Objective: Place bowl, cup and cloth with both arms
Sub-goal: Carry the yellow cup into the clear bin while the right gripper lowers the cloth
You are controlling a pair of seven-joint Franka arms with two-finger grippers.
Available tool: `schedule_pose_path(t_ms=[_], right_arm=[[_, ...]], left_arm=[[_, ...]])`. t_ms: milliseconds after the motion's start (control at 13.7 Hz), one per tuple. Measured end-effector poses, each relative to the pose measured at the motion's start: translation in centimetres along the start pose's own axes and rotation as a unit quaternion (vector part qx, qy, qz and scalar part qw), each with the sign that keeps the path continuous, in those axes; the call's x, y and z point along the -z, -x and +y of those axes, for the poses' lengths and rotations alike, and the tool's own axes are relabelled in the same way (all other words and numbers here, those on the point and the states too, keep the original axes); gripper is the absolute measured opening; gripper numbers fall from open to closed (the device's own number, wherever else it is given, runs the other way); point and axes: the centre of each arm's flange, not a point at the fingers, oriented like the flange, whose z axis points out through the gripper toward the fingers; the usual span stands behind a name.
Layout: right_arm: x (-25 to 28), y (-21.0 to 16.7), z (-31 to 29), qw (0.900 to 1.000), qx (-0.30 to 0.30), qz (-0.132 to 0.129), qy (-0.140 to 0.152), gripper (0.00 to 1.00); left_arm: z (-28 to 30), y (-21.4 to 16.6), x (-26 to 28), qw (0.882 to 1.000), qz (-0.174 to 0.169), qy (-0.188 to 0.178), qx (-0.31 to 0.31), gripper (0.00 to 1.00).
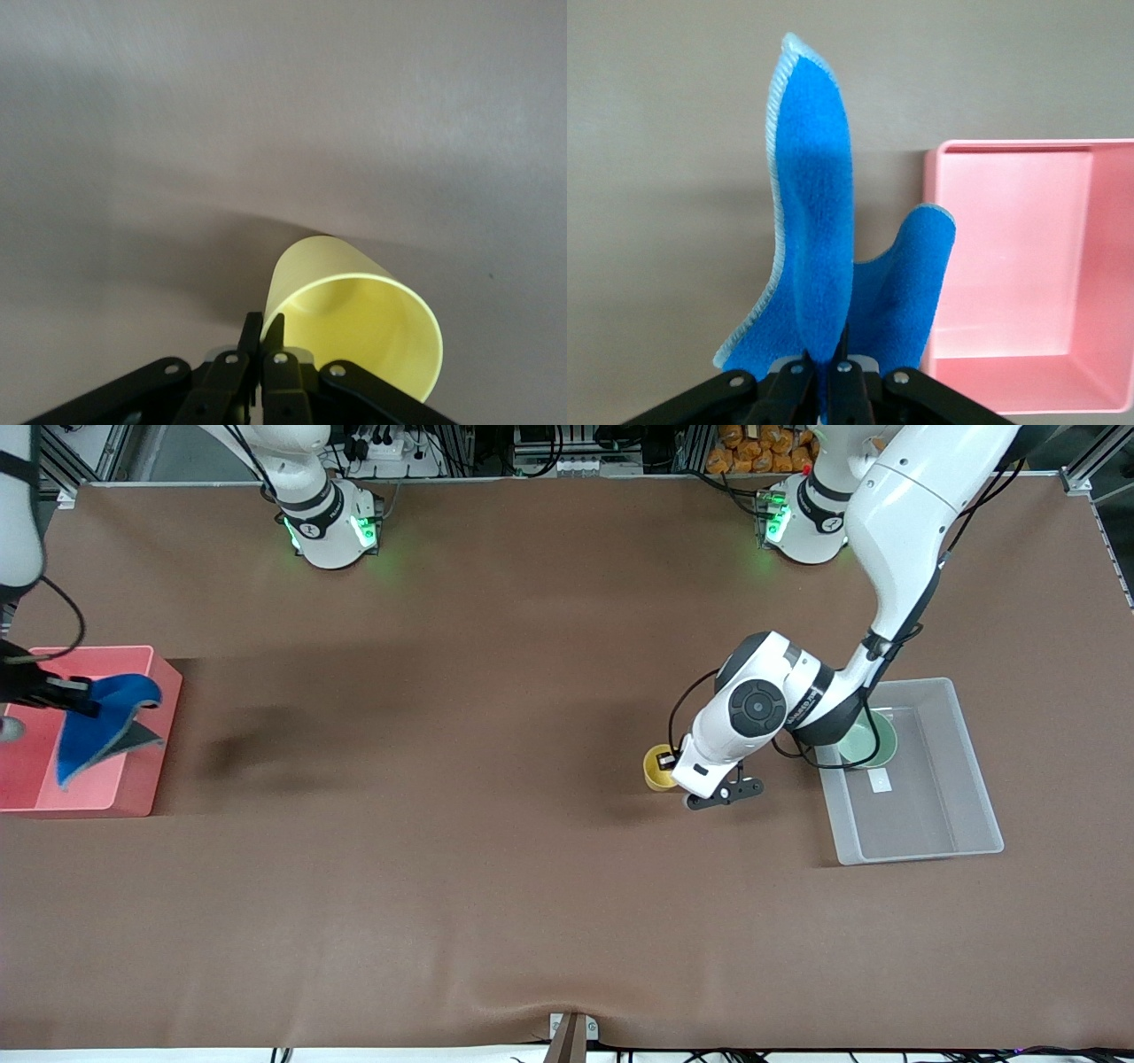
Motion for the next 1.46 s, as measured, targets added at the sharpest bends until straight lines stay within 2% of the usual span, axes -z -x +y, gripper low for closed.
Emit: schedule_pose_path(t_ms=[146, 366, 659, 805, 1024, 1244, 1463], right_arm=[[-1.0, 0.8, 4.5, 1.0, 0.017, -0.01, 0.011, 0.03], [-3.5, 1.1, 10.9, 0.999, 0.04, -0.028, 0.021, 0.03], [-7.5, 0.6, 16.9, 0.997, 0.054, -0.041, 0.022, 0.03], [-10.3, 0.3, 17.9, 0.997, 0.057, -0.051, 0.012, 0.03], [-15.9, -0.3, 18.1, 0.995, 0.061, -0.08, -0.013, 0.03], [-20.6, 0.2, 19.1, 0.993, 0.054, -0.102, -0.033, 0.03], [-22.7, 0.7, 19.9, 0.992, 0.048, -0.108, -0.042, 0.03]], left_arm=[[-2.8, -2.4, 3.4, 0.999, 0.016, -0.015, -0.026, 0.03], [-11.4, -6.5, 10.9, 0.997, 0.03, -0.045, -0.058, 0.03], [-23.2, -9.8, 15.8, 0.991, 0.025, -0.068, -0.112, 0.03], [-28.9, -11.0, 16.0, 0.989, 0.015, -0.065, -0.132, 0.03], [-35.0, -12.0, 14.6, 0.99, 0.002, -0.055, -0.13, 0.03], [-37.7, -13.3, 11.7, 0.992, 0.011, -0.035, -0.12, 0.03], [-38.2, -14.1, 7.5, 0.993, 0.004, -0.013, -0.117, 0.03]])
